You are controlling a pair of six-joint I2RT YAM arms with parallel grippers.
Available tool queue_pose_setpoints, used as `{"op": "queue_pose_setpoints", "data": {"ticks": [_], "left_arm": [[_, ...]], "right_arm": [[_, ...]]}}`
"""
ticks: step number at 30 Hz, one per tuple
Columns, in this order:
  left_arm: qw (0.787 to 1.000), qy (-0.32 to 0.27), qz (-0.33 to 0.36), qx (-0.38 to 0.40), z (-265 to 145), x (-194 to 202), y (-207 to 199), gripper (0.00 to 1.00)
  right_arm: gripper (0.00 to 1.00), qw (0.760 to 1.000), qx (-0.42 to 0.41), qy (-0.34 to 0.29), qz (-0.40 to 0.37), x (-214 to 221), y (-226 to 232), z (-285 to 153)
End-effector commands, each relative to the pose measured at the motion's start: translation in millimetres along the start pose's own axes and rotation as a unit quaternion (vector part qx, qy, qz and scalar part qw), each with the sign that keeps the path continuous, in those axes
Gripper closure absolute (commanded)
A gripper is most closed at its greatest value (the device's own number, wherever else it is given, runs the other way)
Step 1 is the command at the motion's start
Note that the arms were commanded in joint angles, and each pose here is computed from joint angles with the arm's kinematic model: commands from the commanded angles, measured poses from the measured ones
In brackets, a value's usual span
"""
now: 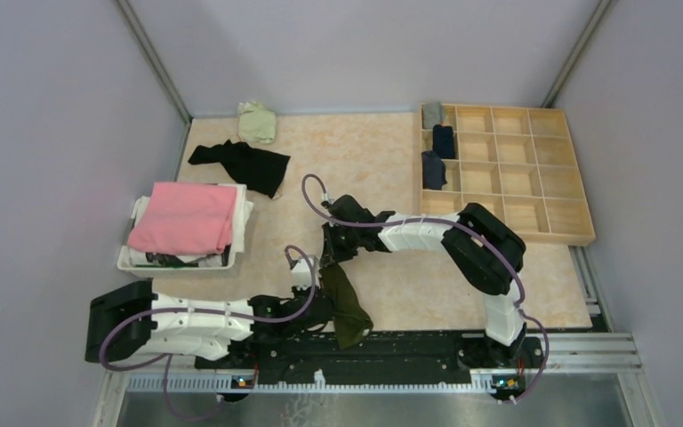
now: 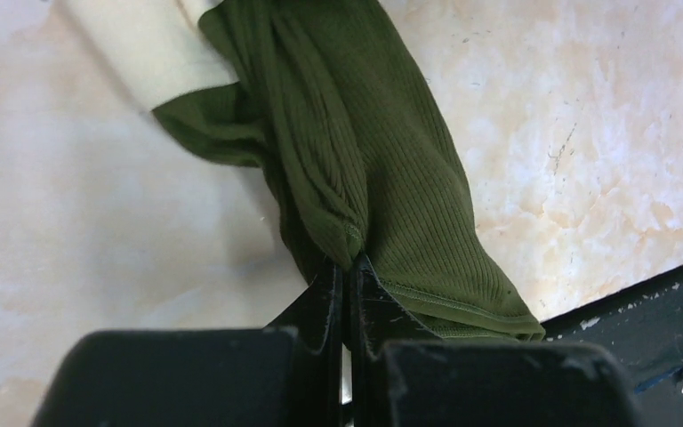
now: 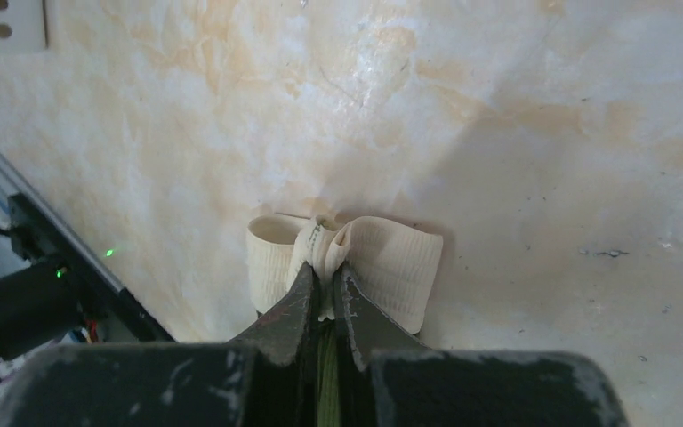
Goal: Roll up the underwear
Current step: Fold the underwear at the center of the board.
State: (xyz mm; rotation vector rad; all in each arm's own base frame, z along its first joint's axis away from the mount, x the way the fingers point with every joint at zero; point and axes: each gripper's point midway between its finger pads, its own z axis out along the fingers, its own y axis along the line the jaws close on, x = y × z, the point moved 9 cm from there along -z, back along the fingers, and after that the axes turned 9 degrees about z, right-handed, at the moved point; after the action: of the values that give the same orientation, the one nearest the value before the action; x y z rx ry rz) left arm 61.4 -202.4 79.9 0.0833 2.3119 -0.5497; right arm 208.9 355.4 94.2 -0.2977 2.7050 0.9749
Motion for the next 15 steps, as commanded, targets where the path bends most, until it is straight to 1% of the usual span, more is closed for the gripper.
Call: {"op": "queue_pose_setpoints", "data": {"ticks": [1, 3, 6, 10, 15], "left_arm": [[1.0, 0.014, 0.007, 0.001, -13.8, 4.0, 15.9, 1.0], [1.0, 0.004, 0.007, 0.012, -17.7, 0.1, 16.6, 1.0], [1.0, -0.006, 0.016, 0.025, -20.2, -3.4, 16.1, 1.0], [0.999, -0.007, 0.032, 0.028, -18.2, -3.3, 14.4, 1.0], [0.998, -0.003, 0.045, 0.033, -14.1, -4.0, 5.6, 1.0]], "right_arm": [[1.0, 0.98, 0.184, -0.076, 0.009, 3.9, -51.2, 9.0], [1.0, 0.972, 0.211, -0.102, 0.021, 0.3, -60.1, 1.4], [1.0, 0.964, 0.228, -0.13, 0.046, -6.2, -73.1, -12.0], [1.0, 0.953, 0.246, -0.157, 0.076, -11.0, -91.7, -27.7], [1.0, 0.941, 0.268, -0.182, 0.094, -14.5, -104.9, -44.2]]}}
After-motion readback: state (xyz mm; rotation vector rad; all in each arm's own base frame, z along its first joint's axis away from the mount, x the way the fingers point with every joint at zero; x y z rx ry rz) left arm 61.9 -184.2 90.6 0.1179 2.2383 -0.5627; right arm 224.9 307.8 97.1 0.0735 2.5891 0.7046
